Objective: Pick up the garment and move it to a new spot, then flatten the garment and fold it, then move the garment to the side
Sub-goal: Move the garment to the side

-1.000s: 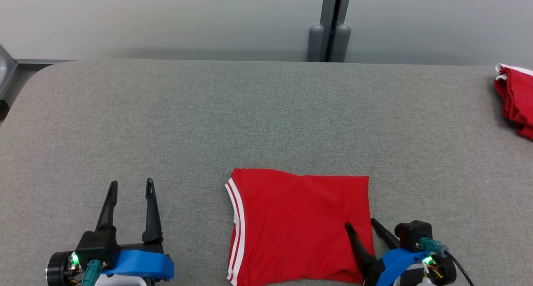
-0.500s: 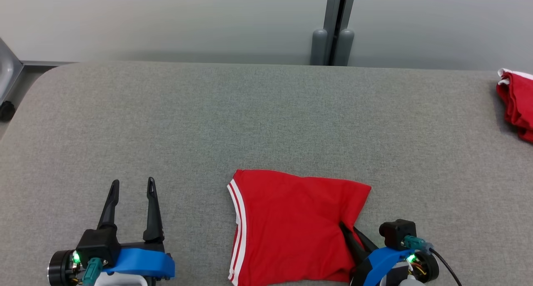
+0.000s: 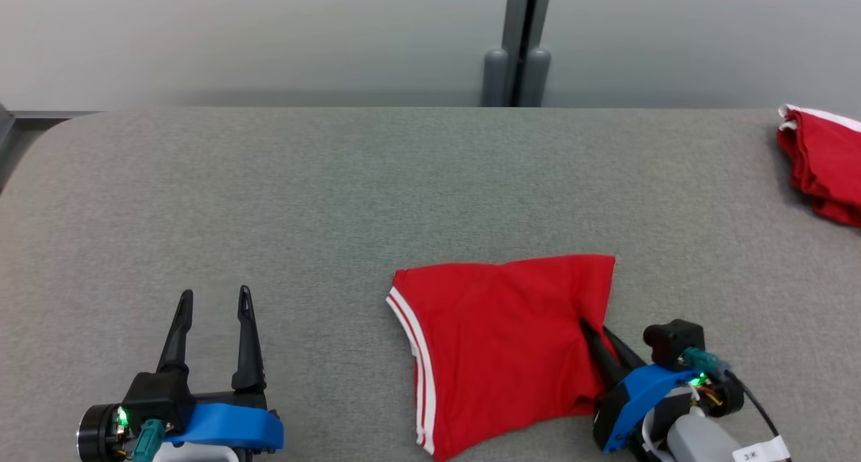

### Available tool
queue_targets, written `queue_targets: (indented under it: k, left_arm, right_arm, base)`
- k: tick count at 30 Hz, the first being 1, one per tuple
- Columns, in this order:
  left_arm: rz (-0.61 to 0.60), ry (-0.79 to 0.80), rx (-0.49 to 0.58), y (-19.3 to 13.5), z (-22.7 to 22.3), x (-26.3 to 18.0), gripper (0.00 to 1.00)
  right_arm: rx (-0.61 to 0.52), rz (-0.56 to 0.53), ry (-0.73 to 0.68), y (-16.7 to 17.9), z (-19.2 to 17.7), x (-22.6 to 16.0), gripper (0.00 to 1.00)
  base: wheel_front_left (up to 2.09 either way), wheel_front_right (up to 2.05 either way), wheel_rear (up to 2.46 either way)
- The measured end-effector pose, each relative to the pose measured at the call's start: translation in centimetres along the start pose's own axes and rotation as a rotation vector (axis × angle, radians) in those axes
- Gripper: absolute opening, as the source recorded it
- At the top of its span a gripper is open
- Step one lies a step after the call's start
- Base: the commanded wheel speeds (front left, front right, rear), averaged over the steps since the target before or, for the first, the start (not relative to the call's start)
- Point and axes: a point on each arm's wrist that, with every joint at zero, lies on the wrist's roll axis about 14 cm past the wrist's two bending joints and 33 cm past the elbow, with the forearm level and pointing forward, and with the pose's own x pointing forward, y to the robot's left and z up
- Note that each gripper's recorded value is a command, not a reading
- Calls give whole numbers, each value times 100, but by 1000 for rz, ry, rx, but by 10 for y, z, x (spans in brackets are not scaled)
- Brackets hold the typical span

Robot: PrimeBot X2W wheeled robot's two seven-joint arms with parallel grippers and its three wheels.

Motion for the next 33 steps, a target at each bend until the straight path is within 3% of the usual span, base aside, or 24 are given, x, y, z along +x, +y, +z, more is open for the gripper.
queue_targets:
  k: [8,13,23,33]
  left_arm:
    - [-104,24,-12,-35,-12,26,100]
    - [-212,33,-16,-74,-22,55,100]
    - [-333,27,-27,-118,-31,83,100]
    - [-378,41,-25,-133,-44,96,100]
  right_arm:
    - [16,-147,-31,-60,6,-14,0]
    - [43,-297,-48,-114,6,-38,0]
    - [59,-457,-61,-163,2,-75,0]
    - [56,-532,-51,-183,-4,-92,0]
  base:
    - [0,0,0]
    - [0,0,0]
    - [0,0,0]
    - [0,0,0]
